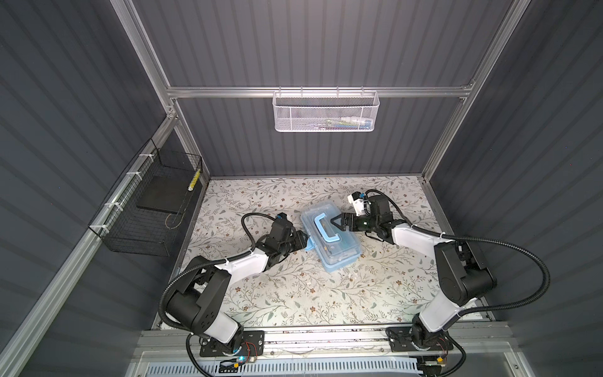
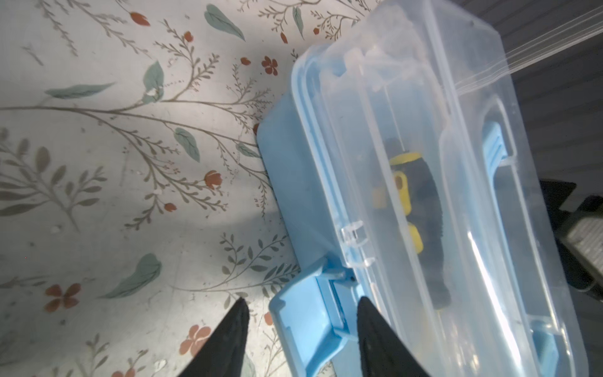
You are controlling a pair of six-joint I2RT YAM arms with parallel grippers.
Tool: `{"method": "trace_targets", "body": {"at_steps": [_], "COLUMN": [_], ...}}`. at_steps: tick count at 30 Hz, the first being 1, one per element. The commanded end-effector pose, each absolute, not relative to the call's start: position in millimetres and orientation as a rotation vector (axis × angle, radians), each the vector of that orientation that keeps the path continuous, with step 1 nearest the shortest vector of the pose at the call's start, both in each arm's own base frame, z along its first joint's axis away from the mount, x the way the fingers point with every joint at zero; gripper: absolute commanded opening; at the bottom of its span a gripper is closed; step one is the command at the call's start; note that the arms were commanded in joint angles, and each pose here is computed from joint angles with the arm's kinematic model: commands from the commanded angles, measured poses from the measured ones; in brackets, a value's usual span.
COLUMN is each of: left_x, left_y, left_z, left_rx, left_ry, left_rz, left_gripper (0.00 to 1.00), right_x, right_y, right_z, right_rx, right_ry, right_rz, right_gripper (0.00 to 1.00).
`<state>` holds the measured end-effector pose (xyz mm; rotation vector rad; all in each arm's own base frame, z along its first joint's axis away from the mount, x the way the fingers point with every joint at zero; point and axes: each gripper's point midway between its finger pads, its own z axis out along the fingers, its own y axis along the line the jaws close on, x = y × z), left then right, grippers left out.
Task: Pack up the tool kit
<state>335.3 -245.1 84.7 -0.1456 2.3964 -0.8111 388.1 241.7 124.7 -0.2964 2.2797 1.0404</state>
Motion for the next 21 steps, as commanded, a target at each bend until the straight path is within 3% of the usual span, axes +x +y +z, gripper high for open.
{"method": "trace_targets", "body": {"at_steps": [1, 5, 21], "left_x": [336, 335, 322], "left_y": [-258, -258, -248], "left_z": [83, 77, 72], "left_rx": [-0.096, -0.1, -0.122], "left_ry": [2.417, 2.451, 2.54], "left_rz": [-0.868, -0.851, -0.789], "left_gripper": [0.47, 0.36, 0.23], "right_x": [358, 358, 360], "right_y": [244, 243, 245], "right_z": [85, 85, 84], "right_rx": [-0.268, -0.268, -0.265], "right_ry": [2.453, 2.455, 2.456], "right_rz": [1.099, 1.096, 1.102], "right_gripper": [0.91, 0.91, 0.91]}}
